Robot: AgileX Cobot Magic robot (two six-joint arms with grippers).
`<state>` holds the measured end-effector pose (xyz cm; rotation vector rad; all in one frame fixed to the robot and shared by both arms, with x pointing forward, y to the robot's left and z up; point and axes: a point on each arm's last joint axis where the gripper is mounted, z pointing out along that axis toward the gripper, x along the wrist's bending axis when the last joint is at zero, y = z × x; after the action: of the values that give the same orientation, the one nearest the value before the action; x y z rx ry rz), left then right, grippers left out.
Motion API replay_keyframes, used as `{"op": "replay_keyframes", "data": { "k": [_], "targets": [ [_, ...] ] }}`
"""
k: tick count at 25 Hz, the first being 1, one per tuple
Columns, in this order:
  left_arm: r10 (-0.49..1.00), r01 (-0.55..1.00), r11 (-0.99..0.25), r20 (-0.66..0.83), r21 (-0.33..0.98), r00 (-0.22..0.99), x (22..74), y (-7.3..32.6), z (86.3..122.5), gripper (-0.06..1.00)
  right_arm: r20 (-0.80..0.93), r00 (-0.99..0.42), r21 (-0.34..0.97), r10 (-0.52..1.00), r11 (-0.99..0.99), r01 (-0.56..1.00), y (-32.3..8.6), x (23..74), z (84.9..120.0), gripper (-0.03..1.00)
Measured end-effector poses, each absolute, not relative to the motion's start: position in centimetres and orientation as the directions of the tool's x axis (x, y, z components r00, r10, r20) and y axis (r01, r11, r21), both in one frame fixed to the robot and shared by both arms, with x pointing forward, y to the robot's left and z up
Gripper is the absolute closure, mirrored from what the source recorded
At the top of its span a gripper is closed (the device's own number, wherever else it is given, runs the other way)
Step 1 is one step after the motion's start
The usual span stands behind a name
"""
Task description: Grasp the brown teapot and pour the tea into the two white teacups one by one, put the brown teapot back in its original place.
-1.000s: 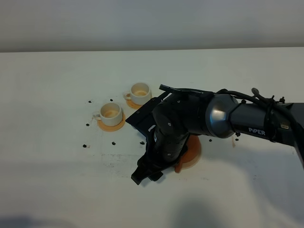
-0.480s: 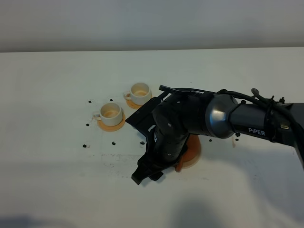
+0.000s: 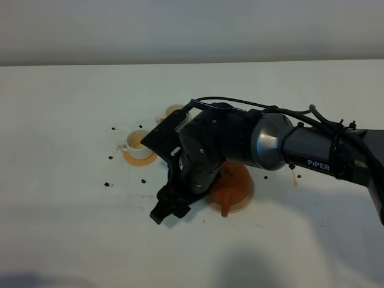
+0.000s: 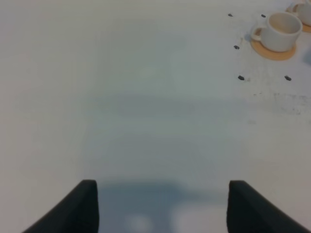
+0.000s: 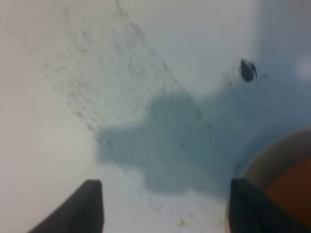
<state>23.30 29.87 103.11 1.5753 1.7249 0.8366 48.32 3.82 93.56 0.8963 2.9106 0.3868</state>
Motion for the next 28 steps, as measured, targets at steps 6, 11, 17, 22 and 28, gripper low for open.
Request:
{"op": "replay_keyframes", "data": {
  "k": [6, 11, 17, 22, 28],
  "targets": [
    [0.997, 0.583, 0.075, -0.043, 0.809, -0.068, 23.3, 29.9, 103.1, 0.41, 0.038, -0.779, 0.276, 0.626, 0.743, 0.610, 3.9, 48.9, 96.0, 0.43],
    [0.997, 0.583, 0.075, -0.043, 0.809, -0.068, 23.3, 29.9, 103.1, 0.41, 0.118, -0.643, 0.342, 0.757, 0.576, 0.742, 1.3, 50.6, 99.9, 0.43],
    [0.997, 0.584, 0.075, -0.043, 0.808, -0.068, 23.3, 29.9, 103.1, 0.41, 0.212, -0.509, 0.346, 0.834, 0.423, 0.837, -2.8, 49.8, 101.2, 0.43],
    [0.997, 0.584, 0.075, -0.043, 0.808, -0.068, 23.3, 29.9, 103.1, 0.41, 0.349, -0.372, 0.256, 0.860, 0.295, 0.921, -4.7, 48.5, 99.8, 0.43],
    [0.997, 0.584, 0.075, -0.043, 0.808, -0.068, 23.3, 29.9, 103.1, 0.41, 0.354, -0.283, 0.157, 0.891, 0.242, 0.958, -6.0, 47.8, 97.6, 0.43]
  ]
}}
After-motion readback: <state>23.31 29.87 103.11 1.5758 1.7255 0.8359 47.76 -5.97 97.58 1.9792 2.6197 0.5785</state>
